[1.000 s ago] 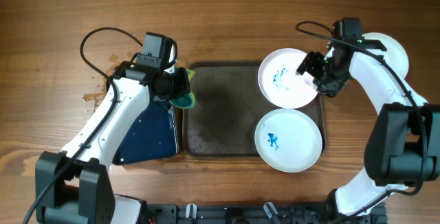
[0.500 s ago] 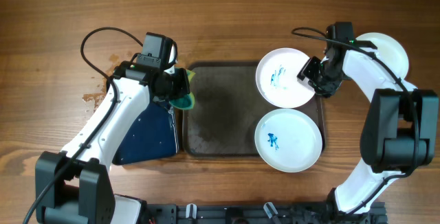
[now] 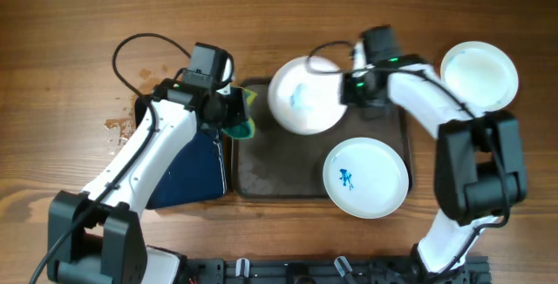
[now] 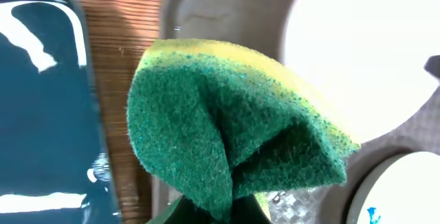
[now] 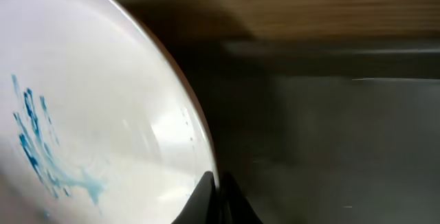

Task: Clean dirty plates on tray and stack at the side
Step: 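Hold the plate with the right gripper and scrub it with the left sponge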

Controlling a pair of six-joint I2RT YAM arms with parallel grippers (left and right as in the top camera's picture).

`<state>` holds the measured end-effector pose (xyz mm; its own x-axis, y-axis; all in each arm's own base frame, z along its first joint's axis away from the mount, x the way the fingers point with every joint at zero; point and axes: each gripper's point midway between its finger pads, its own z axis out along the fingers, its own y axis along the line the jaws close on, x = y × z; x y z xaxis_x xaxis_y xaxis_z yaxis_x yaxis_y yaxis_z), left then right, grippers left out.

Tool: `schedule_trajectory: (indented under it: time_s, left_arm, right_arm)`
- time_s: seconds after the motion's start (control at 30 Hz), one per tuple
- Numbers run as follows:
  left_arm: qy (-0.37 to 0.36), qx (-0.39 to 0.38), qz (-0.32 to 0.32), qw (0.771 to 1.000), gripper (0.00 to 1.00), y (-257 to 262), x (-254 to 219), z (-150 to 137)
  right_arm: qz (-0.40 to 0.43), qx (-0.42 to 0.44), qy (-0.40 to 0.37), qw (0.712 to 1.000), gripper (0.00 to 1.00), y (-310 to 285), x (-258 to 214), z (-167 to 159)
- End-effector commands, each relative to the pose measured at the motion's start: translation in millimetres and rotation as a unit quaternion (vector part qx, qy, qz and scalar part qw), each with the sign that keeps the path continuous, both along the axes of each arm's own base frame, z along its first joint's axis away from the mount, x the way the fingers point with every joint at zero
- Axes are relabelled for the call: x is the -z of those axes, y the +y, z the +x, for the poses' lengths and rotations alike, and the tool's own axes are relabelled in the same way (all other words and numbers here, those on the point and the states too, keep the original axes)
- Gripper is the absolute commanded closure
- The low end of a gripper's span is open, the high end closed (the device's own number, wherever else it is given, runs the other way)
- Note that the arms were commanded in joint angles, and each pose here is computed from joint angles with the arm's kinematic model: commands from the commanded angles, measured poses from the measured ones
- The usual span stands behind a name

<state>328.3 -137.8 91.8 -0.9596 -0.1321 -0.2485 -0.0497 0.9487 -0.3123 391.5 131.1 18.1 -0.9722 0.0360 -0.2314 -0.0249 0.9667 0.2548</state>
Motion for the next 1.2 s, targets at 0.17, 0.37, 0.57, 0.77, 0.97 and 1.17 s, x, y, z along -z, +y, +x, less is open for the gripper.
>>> schedule_trajectory:
  time_s: [0.17,0.37,0.57,0.77,0.97,1.17]
  left_arm:
    - [-0.006,0.079,-0.137,0.987,0.96,-75,-22,-6]
    - [0.038,0.08,-0.191,0.978,0.96,-98,10,3]
    - [0.049,0.068,-0.188,0.979,0.96,-103,45,17]
    - [0.109,0.043,-0.174,0.978,0.96,-102,92,8]
    - [0.169,-0.056,-0.016,0.984,0.96,-41,140,-11]
    - [0.183,-0.157,0.182,0.953,0.96,45,146,-31]
  right_arm:
    - [0.033,0.002,0.039,0.999,0.95,23,10,-17]
    - [0.052,-0.023,0.056,0.997,0.95,35,9,-28]
    - [0.042,-0.029,0.096,0.994,0.95,43,13,-51]
    - [0.038,-0.015,0.121,0.992,0.95,46,32,-73]
    - [0.041,-0.003,0.121,0.992,0.95,46,32,-72]
    - [0.038,0.011,0.121,0.992,0.95,45,33,-71]
